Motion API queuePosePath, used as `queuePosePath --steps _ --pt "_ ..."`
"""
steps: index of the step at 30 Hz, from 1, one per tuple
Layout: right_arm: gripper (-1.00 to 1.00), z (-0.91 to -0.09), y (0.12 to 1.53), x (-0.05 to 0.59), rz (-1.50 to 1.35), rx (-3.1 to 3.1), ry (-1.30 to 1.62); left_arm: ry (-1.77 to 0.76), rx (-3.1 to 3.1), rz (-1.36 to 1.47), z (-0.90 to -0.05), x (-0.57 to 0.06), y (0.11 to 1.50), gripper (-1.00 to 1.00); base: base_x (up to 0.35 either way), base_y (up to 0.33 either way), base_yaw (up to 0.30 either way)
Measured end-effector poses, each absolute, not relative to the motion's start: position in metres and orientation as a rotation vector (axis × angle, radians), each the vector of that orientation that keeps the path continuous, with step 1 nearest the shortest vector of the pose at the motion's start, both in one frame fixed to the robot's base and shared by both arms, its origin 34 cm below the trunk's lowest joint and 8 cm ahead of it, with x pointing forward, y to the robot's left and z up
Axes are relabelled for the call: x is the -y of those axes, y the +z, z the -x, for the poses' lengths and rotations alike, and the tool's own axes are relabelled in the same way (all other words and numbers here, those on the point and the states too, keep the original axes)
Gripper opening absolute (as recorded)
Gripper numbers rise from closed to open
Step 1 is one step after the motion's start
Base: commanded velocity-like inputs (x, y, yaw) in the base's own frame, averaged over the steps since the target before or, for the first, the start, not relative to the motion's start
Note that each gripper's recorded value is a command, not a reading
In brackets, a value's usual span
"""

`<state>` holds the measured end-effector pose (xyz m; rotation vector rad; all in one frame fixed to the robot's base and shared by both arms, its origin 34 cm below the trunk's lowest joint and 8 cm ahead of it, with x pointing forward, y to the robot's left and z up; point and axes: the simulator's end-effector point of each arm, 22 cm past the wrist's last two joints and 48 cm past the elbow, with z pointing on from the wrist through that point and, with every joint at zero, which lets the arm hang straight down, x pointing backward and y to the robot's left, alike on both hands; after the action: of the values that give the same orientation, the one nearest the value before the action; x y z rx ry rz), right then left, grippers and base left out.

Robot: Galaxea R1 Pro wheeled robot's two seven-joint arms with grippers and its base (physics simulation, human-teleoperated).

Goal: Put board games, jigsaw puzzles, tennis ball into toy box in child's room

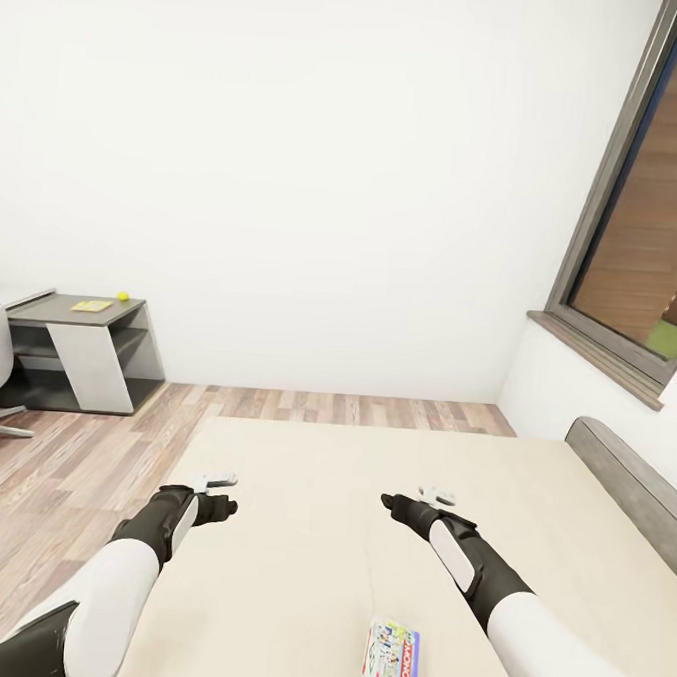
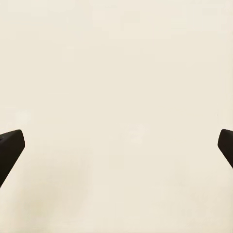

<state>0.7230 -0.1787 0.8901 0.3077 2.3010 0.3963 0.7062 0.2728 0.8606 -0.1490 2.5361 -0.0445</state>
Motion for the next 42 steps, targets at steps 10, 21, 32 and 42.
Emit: queuePosePath --steps 10,21,32,42 --pt "1.00 -0.723 0.890 0.178 -0.315 -2.305 0.399 -0.044 -2.536 0.149 -0.706 -0.273 0.861 1.00 0.000 0.000 0.000" --pt "1.00 -0.723 0.891 0.179 -0.321 -2.303 0.405 -0.046 -2.536 0.148 -0.706 -0.273 0.861 1.00 0.000 0.000 0.000" --pt "1.00 -0.714 0.882 0.174 -0.327 -2.361 0.430 -0.046 -2.538 0.149 -0.706 -0.274 0.860 1.00 0.000 0.000 0.000" --pt "1.00 -0.706 0.870 0.178 -0.329 -2.412 0.429 -0.107 -2.546 0.135 -0.706 -0.266 0.857 1.00 0.000 0.000 0.000"
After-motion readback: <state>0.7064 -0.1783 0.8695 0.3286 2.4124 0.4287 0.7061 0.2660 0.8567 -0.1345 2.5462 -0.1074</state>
